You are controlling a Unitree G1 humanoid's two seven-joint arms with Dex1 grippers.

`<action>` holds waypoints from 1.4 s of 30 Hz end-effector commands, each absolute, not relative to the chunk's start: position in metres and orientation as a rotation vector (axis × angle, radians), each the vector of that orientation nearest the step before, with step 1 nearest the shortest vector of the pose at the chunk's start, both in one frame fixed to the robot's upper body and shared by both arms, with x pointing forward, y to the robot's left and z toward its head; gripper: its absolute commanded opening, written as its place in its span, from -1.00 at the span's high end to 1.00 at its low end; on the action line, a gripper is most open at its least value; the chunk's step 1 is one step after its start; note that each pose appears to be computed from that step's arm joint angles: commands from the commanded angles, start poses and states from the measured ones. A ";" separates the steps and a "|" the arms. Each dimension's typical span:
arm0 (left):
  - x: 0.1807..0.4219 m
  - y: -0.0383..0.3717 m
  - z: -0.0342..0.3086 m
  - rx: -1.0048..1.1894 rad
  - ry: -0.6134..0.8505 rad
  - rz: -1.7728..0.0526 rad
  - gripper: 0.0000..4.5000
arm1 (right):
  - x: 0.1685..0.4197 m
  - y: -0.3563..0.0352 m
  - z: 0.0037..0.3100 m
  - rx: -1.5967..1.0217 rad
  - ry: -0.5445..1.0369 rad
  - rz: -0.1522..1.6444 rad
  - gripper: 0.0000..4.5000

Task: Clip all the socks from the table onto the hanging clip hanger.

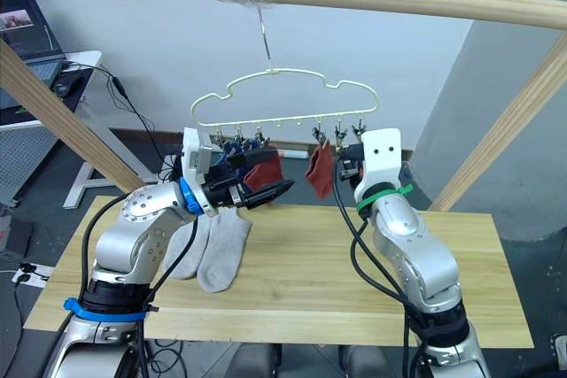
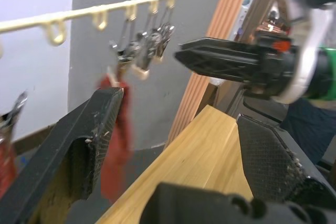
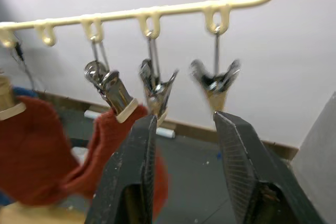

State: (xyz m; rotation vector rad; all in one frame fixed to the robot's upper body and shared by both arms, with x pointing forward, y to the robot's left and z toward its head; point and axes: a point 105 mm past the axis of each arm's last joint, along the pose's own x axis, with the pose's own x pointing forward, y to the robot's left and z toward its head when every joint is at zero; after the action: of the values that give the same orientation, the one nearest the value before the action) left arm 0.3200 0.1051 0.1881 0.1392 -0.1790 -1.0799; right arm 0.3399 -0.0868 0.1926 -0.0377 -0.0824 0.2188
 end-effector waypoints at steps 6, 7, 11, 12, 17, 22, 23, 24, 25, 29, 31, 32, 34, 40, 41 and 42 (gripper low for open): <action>0.310 0.107 0.204 0.141 -0.239 -1.075 -0.77 | 0.351 -0.074 0.210 -0.044 -0.178 0.252 0.22; 0.309 0.108 0.205 0.141 -0.243 -1.077 -0.77 | 0.352 -0.071 0.210 -0.038 -0.180 0.258 0.22; 0.309 0.108 0.208 0.144 -0.252 -1.073 -0.77 | 0.355 -0.065 0.212 -0.035 -0.190 0.274 0.22; 0.309 0.108 0.208 0.144 -0.253 -1.071 -0.77 | 0.356 -0.064 0.212 -0.036 -0.190 0.273 0.22; 0.308 0.107 0.209 0.141 -0.256 -1.069 -0.77 | 0.360 -0.066 0.210 -0.049 -0.188 0.263 0.22; 0.306 0.103 0.212 0.139 -0.264 -1.072 -0.77 | 0.365 -0.062 0.213 -0.047 -0.194 0.271 0.22; 0.306 0.103 0.213 0.138 -0.265 -1.072 -0.77 | 0.365 -0.061 0.213 -0.046 -0.195 0.272 0.22; 0.306 0.102 0.214 0.137 -0.270 -1.074 -0.77 | 0.366 -0.060 0.214 -0.046 -0.198 0.274 0.22; 0.306 0.102 0.216 0.133 -0.276 -1.076 -0.77 | 0.367 -0.060 0.215 -0.045 -0.201 0.275 0.22; 0.306 0.101 0.224 0.114 -0.300 -1.079 -0.77 | 0.369 -0.058 0.217 -0.042 -0.207 0.277 0.22; 0.306 0.100 0.225 0.105 -0.305 -1.074 -0.77 | 0.370 -0.057 0.217 -0.041 -0.206 0.277 0.22; 0.306 0.100 0.225 0.104 -0.307 -1.074 -0.77 | 0.371 -0.057 0.216 -0.041 -0.205 0.276 0.22; 0.306 0.100 0.225 0.103 -0.306 -1.073 -0.77 | 0.371 -0.058 0.215 -0.036 -0.201 0.272 0.22; 0.308 0.101 0.221 0.096 -0.303 -1.073 -0.77 | 0.373 -0.059 0.215 -0.035 -0.199 0.265 0.22; 0.308 0.101 0.220 0.096 -0.302 -1.073 -0.77 | 0.374 -0.060 0.215 -0.035 -0.199 0.262 0.22; 0.308 0.102 0.220 0.095 -0.302 -1.073 -0.77 | 0.374 -0.061 0.215 -0.034 -0.200 0.259 0.22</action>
State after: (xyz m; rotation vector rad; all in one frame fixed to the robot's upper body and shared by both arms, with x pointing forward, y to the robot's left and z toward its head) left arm 0.3108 0.1007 0.2097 0.0926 -0.2488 -1.0705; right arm 0.3747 -0.0574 0.1966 -0.0426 -0.1277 0.2722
